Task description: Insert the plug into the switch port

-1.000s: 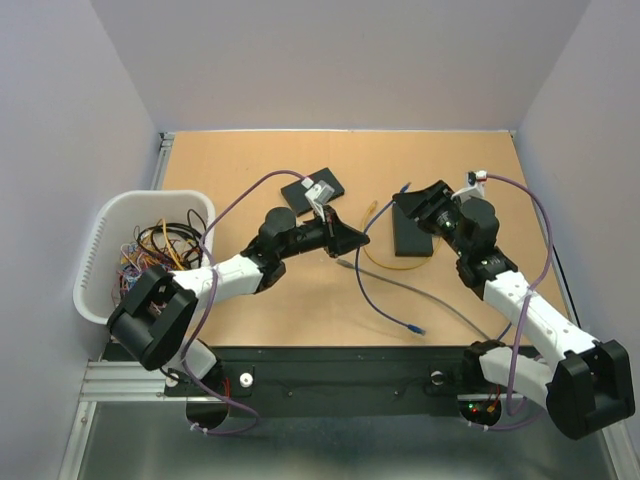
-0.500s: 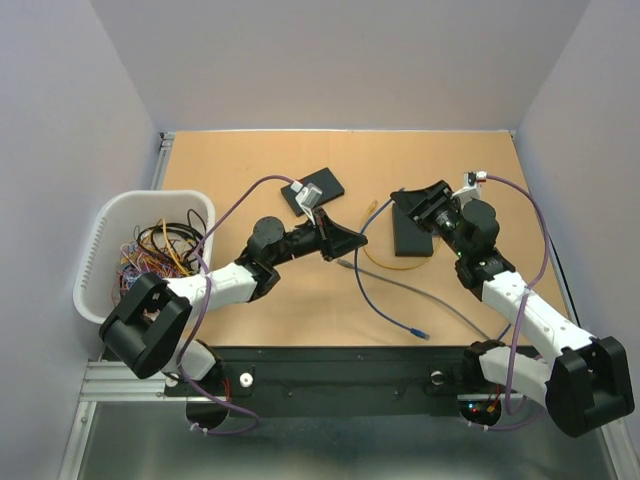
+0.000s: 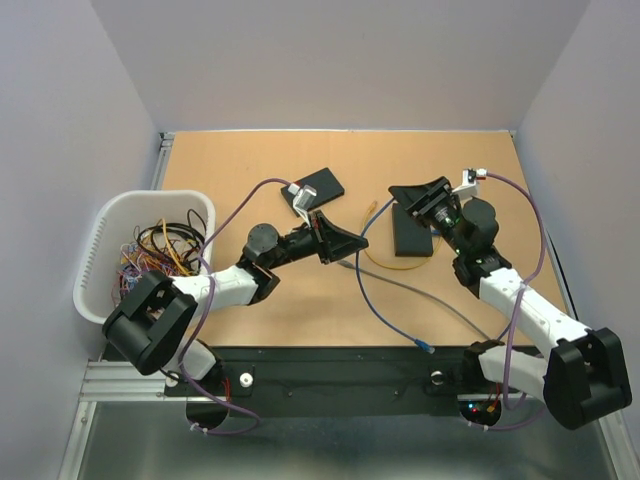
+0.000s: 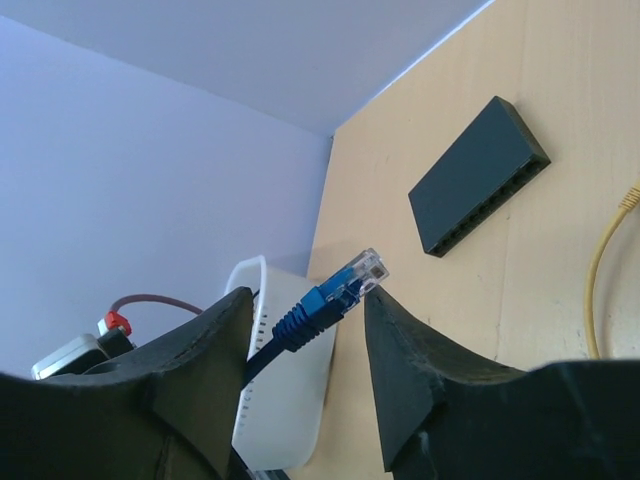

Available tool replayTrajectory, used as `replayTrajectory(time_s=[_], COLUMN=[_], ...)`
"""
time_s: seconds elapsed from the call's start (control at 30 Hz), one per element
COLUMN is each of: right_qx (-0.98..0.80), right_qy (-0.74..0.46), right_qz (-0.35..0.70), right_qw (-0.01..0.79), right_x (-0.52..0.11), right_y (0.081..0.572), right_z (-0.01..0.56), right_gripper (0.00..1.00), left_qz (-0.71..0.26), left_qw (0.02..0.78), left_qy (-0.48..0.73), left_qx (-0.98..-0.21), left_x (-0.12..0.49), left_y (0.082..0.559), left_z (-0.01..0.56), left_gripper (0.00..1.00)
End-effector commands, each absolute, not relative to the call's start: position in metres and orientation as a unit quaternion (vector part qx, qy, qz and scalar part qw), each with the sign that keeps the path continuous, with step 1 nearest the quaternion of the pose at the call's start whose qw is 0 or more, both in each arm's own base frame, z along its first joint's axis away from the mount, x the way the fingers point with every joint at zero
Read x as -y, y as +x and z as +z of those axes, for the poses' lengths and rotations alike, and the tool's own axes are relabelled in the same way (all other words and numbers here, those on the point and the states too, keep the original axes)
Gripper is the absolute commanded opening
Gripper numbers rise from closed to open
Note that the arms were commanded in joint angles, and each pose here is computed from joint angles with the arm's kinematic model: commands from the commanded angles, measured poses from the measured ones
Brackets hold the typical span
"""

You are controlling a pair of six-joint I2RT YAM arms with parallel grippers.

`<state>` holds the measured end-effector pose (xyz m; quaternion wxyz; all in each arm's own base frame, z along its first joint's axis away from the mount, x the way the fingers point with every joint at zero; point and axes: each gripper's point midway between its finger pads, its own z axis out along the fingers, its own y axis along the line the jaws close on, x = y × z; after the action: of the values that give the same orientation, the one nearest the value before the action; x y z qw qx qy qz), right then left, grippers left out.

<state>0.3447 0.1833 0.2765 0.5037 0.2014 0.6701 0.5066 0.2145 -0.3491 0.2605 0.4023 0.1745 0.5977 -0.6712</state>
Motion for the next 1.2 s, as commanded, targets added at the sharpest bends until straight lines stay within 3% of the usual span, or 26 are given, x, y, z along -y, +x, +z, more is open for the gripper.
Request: replayTrajectory(time_s=[0.0,0.33,0.47,0.5,0.57,0.6,0.73,0.93,1.17], right_qx=[-0.632,-0.615,-0.616,-0.616,-0.620,-0.619,-0.604,-0.564,-0.528], right_qy=[0.193,0.180,0.125,0.108,0.040,0.019,-0.074,-0.171,-0.268], right_qz=[0.534,0.545,0.551,0.553,0.564,0.567,0.578,0.604,0.651], right_qw=[0.527,0.540,0.549,0.551,0.544,0.542,0.543,0.537,0.475], right_x=[-0.184,-0.185,-0.195,-0.198,-0.210,-0.213,-0.221,-0.227,-0.238], right_y=[0.351,0.351,0.343,0.340,0.322,0.315,0.279,0.231,0.185], right_z=[0.309,0.328,0.341,0.342,0.340,0.337,0.329,0.327,0.319], right_gripper=[0.52,0.22,0.14,0.14,0.11,0.10,0.08,0.08,0.07], left_qz=[-0.701,-0.701,-0.690,-0.686,-0.662,-0.652,-0.601,-0.563,-0.563], left_qw=[0.422,0.408,0.399,0.397,0.391,0.393,0.424,0.470,0.520], left_qy=[0.199,0.198,0.202,0.203,0.208,0.211,0.210,0.222,0.224], left_qx=[-0.538,-0.550,-0.569,-0.575,-0.604,-0.613,-0.645,-0.642,-0.602], left_x=[0.346,0.345,0.342,0.342,0.342,0.341,0.333,0.318,0.301], left_y=[0.199,0.192,0.187,0.188,0.191,0.192,0.203,0.204,0.195], left_z=[0.290,0.272,0.250,0.246,0.230,0.226,0.216,0.241,0.293], left_gripper=[0.00,0.00,0.00,0.04,0.33,0.41,0.58,0.62,0.61])
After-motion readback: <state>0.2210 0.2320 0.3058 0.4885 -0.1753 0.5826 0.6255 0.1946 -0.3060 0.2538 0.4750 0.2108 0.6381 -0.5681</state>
